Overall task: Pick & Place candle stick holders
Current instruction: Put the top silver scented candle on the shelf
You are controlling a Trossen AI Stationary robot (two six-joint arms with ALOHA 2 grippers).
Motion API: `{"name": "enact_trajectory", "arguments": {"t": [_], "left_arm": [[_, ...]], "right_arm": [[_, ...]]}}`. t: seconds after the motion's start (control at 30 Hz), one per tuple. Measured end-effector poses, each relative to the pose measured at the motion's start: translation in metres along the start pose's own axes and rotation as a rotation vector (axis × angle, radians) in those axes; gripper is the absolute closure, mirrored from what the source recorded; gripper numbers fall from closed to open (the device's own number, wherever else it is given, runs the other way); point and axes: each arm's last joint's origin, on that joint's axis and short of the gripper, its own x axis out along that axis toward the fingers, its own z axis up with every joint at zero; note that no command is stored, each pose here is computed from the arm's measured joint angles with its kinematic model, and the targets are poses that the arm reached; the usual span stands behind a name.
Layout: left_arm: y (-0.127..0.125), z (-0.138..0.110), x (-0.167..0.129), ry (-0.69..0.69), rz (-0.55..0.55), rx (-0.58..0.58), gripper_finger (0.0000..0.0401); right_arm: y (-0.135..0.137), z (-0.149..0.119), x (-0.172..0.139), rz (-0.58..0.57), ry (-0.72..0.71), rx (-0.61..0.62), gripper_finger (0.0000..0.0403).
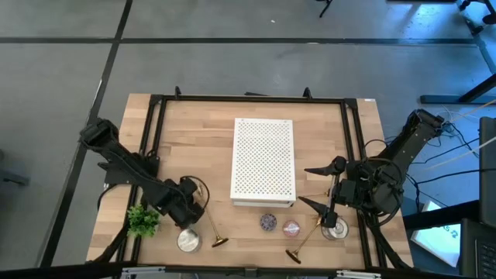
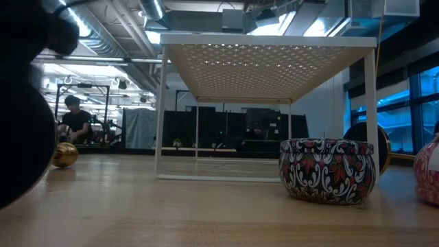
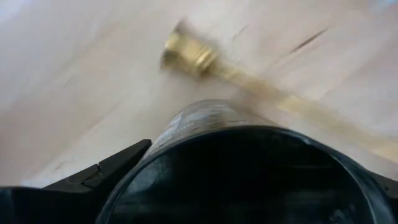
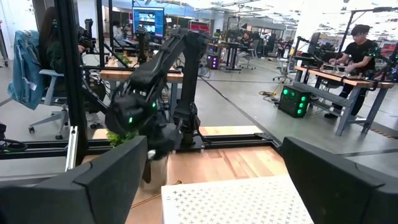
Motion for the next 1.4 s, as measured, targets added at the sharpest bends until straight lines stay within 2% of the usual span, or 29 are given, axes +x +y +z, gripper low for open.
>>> {"name": "enact_trajectory", "arguments": {"t": [0.13,0.5,0.77,0.9,1.03,1.17,1.27,1.4], "left_arm": [[0.005,0.010,-0.020,-0.089,-0.099,-0.014,0.0048],[0.013,0.022,-0.090,-0.471,-0.531,-0.029,0.0048],[-0.004,0.029,-0.123,-0.744,-0.704,0.087,0.0049],[-0.015,0.037,-0.134,-0.854,-0.751,0.162,0.0049],[-0.026,0.049,-0.136,-0.882,-0.834,0.235,0.0049],[-0.043,0.069,-0.132,-0.869,-1.030,0.288,0.0049],[-0.053,0.084,-0.126,-0.860,-1.156,0.312,0.0049],[-0.059,0.102,-0.111,-0.843,-1.163,0.326,0.0049]], "right_arm": [[0.000,0.000,0.000,0.000,0.001,-0.001,0.0027],[0.000,-0.002,0.000,0.001,0.011,-0.135,0.0027],[0.000,-0.003,0.000,0.011,0.017,-0.205,0.0027],[0.002,-0.007,0.000,0.078,0.029,-0.230,0.0027],[0.004,-0.009,0.004,0.075,0.032,-0.278,0.0027],[0.006,-0.015,0.015,0.039,0.049,-0.349,0.0027],[0.010,-0.024,0.025,0.021,0.075,-0.496,0.0027],[0.020,-0.041,0.039,0.014,0.121,-0.715,0.0028]]}}
